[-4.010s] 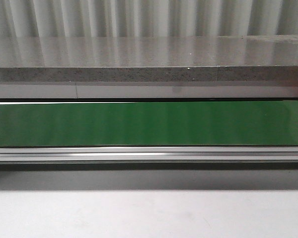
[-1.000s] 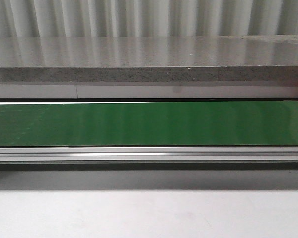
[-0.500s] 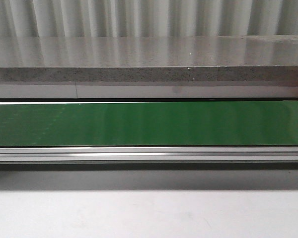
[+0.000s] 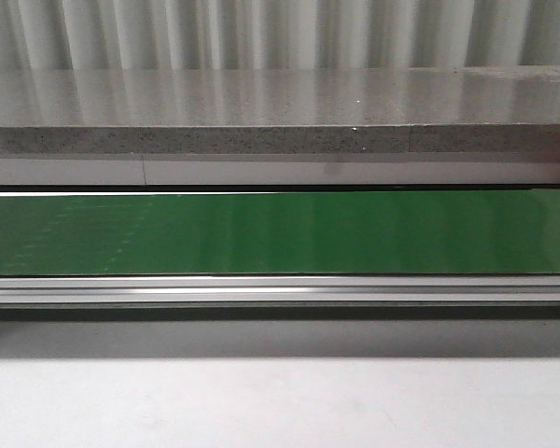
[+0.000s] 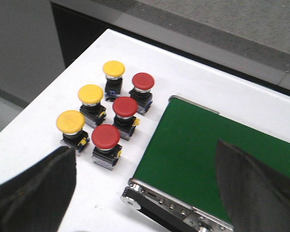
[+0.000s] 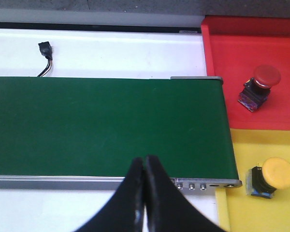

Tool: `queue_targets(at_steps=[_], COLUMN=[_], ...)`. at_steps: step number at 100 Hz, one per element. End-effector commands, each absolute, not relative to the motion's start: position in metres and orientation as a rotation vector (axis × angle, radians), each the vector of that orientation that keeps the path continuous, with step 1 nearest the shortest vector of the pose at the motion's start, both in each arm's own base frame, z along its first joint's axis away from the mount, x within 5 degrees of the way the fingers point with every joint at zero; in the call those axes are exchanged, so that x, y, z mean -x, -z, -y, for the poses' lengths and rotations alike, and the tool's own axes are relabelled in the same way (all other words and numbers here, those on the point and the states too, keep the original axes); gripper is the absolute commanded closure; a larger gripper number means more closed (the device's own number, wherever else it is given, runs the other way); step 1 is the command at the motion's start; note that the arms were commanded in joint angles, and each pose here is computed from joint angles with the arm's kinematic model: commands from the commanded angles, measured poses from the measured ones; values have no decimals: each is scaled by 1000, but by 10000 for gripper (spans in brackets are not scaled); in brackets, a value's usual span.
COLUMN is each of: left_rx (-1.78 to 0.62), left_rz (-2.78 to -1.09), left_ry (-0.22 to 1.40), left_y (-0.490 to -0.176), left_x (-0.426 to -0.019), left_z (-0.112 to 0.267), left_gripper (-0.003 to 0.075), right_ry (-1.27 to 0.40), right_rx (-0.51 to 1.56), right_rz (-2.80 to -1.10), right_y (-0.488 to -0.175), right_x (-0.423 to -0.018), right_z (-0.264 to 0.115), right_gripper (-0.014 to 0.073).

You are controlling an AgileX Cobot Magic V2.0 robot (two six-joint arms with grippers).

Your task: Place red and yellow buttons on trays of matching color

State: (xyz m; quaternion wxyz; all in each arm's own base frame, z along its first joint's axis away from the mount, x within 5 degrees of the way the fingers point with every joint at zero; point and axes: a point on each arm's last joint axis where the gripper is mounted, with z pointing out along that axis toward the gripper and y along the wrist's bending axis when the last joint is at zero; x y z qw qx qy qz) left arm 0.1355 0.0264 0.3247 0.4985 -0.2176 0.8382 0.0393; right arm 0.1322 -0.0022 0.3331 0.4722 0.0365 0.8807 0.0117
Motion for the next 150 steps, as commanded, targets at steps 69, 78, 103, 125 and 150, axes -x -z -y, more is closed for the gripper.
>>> queue_targets(at_steps=[69,78,103,125,150], left_rx=[816,815,818,814,808], left_rz=[-2143,-2156,-2200,-2230,-2268], left_ry=[-108,-103,-104,-99,-85], left_y=[-261,-256,-243,-229,-209], left_x=[-244,-251,-269,-281,-291], left_z=[-88,-89,-94,-97,-99], left_gripper=[153,153,153,153,153], right_ry=[-19,-19,-19,-19,-19], right_rx=[-70,-70,-70,-70,-70], right_rz=[-2076,-2076,-2076,-2077,-2077], right_y=[-345,-345,-345,-345,-345], right_x=[-134,-134,-134,-134,-134], right_z=[2,2,2,2,2], right_gripper=[662,662,662,662,662])
